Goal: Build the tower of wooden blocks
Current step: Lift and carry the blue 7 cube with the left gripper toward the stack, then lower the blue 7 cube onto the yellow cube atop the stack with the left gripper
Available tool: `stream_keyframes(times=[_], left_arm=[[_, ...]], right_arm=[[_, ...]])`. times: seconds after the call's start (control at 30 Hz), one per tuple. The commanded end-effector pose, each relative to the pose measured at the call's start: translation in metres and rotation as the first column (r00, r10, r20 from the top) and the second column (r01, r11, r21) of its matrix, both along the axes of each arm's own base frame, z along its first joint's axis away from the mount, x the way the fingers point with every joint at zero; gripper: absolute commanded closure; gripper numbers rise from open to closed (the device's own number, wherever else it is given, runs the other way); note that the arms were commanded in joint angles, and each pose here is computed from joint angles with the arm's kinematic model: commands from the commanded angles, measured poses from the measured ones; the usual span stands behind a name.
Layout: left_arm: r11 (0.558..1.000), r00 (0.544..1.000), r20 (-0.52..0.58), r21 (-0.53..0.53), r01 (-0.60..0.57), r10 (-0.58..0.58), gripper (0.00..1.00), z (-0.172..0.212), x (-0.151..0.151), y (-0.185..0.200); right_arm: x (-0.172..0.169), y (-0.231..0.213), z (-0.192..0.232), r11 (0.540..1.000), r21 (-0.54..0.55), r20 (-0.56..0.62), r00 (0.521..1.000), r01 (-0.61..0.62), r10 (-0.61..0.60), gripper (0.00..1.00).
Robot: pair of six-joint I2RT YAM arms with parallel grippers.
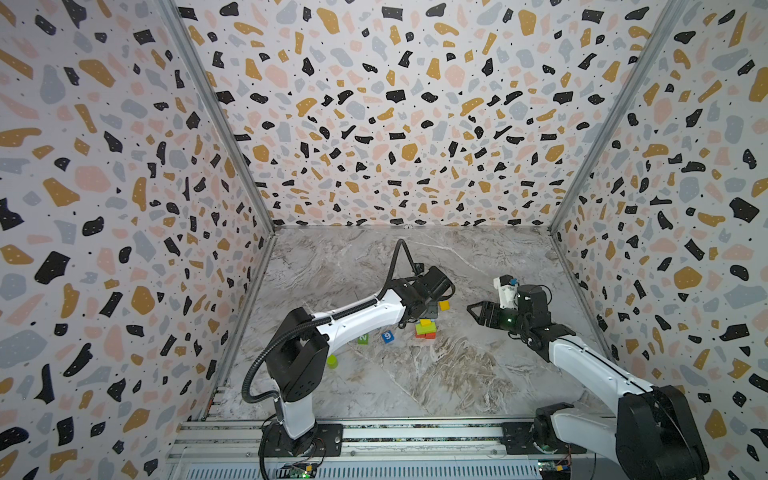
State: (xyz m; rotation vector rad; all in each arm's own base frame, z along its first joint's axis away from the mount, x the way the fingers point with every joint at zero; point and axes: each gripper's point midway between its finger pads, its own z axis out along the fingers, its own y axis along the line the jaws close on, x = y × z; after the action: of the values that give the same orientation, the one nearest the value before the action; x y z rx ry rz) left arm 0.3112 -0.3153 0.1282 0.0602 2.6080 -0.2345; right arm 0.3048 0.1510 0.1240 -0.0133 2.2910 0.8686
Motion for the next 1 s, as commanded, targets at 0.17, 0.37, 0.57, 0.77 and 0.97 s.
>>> stream_keyframes(times=[0.17,0.37,0.57,0.77,0.97], left_arm=[[0.997,0.997,-0.006,-0.032,-0.073,0.073,0.70,-0.006,0.001,-0.005],[0.996,0.996,-0.011,-0.029,-0.090,0.089,0.71,-0.013,0.000,-0.008],[0.994,0.994,-0.012,-0.024,-0.105,0.104,0.71,-0.018,0.000,-0.009],[0.994,0.994,-0.016,-0.023,-0.111,0.111,0.71,-0.021,-0.001,-0.010],[0.994,0.994,-0.022,-0.020,-0.109,0.108,0.71,-0.027,-0.003,-0.015]], right_arm=[[-0.005,0.002,0.010,0.999,0.034,0.028,1.000,-0.015,0.014,0.30],[-0.007,0.004,0.013,0.999,0.047,0.034,0.999,-0.027,0.025,0.30],[-0.008,0.005,0.015,0.998,0.053,0.040,0.999,-0.031,0.029,0.29],[-0.008,0.005,0.015,0.998,0.059,0.040,0.999,-0.031,0.029,0.29],[-0.010,0.006,0.014,0.998,0.062,0.037,0.999,-0.034,0.032,0.29]])
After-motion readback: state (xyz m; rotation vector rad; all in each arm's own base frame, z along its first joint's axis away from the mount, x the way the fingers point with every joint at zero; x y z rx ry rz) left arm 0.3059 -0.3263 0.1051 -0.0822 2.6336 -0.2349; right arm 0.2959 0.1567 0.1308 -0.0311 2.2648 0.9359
